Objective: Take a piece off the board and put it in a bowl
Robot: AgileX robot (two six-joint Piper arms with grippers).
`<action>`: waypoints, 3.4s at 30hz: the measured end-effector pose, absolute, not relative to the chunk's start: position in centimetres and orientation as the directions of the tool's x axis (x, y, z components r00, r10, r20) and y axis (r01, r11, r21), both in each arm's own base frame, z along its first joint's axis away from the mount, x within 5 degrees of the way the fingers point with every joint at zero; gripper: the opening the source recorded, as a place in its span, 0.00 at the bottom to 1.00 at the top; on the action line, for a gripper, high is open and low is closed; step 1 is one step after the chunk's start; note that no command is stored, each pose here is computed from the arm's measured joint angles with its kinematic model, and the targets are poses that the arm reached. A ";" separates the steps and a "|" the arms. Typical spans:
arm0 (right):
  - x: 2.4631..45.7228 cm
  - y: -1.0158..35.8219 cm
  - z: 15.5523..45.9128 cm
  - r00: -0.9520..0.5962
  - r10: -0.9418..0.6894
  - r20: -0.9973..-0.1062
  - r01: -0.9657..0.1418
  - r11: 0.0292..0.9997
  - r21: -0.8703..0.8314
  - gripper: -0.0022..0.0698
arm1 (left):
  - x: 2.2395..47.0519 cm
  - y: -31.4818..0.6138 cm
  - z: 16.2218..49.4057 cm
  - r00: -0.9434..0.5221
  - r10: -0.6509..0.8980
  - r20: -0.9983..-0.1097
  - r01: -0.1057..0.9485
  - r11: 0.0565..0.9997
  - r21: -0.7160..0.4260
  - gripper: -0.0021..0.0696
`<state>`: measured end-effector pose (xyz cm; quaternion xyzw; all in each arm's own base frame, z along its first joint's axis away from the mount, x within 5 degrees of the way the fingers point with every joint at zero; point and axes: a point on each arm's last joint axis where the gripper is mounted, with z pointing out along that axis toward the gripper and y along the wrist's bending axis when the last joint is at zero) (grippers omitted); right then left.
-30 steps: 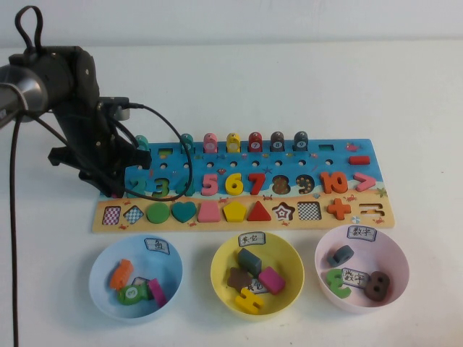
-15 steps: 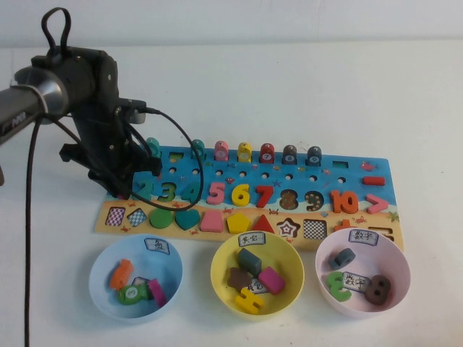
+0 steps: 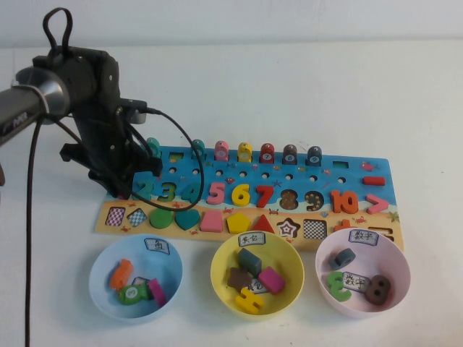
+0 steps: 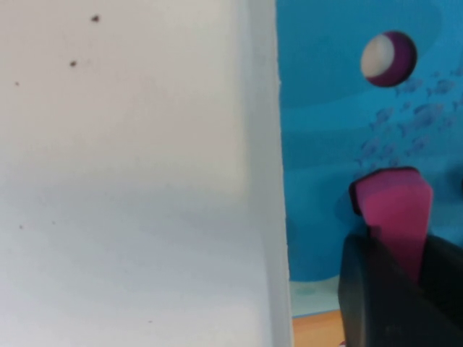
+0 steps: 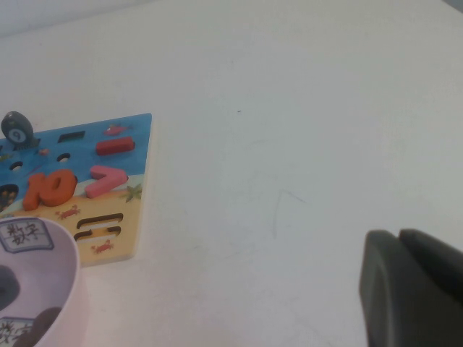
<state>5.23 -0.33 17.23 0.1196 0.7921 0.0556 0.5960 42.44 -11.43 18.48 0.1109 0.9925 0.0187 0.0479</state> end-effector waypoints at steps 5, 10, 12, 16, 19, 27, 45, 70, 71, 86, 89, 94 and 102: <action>5.2 -0.3 17.2 -0.261 0.256 -0.931 0.123 0.965 0.231 0.01 | 42.5 -11.5 18.5 -0.970 0.221 -0.097 0.217 0.975 0.051 0.13; 5.2 -0.3 17.2 -0.261 0.256 -0.931 0.123 0.965 0.231 0.01 | 42.7 -11.6 18.8 -0.969 0.207 -0.134 0.203 0.978 0.047 0.12; 5.2 -0.3 17.2 -0.261 0.256 -0.931 0.123 0.965 0.231 0.01 | 42.7 -11.6 19.1 -0.968 0.205 -0.146 0.201 0.979 0.044 0.12; 5.2 -0.3 17.2 -0.261 0.256 -0.931 0.123 0.965 0.231 0.01 | 42.7 -11.6 19.6 -0.965 0.206 -0.165 0.201 0.979 0.042 0.12; 5.2 -0.3 17.2 -0.261 0.256 -0.931 0.123 0.965 0.231 0.01 | 42.7 -11.6 19.6 -0.965 0.206 -0.165 0.201 0.979 0.042 0.12; 5.2 -0.3 17.2 -0.261 0.256 -0.931 0.123 0.965 0.231 0.01 | 42.6 -11.6 19.7 -0.964 0.215 -0.155 0.210 0.977 0.046 0.12; 5.2 -0.3 17.2 -0.261 0.256 -0.931 0.123 0.965 0.231 0.01 | 37.8 -10.5 31.3 -0.879 0.362 -0.309 0.361 0.931 0.064 0.12; 5.2 -0.3 17.2 -0.261 0.256 -0.931 0.123 0.965 0.231 0.01 | 25.7 -31.2 30.3 -0.343 0.843 -0.414 0.933 0.358 -0.045 0.12; 5.2 -0.3 17.2 -0.261 0.256 -0.931 0.123 0.965 0.231 0.01 | 25.8 -31.7 29.5 -0.332 0.854 -0.401 0.938 0.343 -0.048 0.12; 5.2 -0.3 17.2 -0.261 0.256 -0.931 0.123 0.965 0.231 0.01 | 26.5 -35.9 22.0 -0.209 0.868 -0.450 0.973 0.137 -0.187 0.12; 5.2 -0.3 17.2 -0.261 0.256 -0.931 0.123 0.965 0.231 0.01 | 26.7 -35.9 21.6 -0.189 0.876 -0.443 0.978 0.126 -0.168 0.12; 5.2 -0.3 17.2 -0.261 0.256 -0.931 0.123 0.965 0.231 0.01 | 27.2 -35.7 21.4 -0.155 0.888 -0.434 0.987 0.123 -0.102 0.14; 5.2 -0.3 17.2 -0.261 0.256 -0.931 0.123 0.965 0.231 0.01 | 27.3 -35.7 21.3 -0.189 0.885 -0.424 0.982 0.158 -0.108 0.66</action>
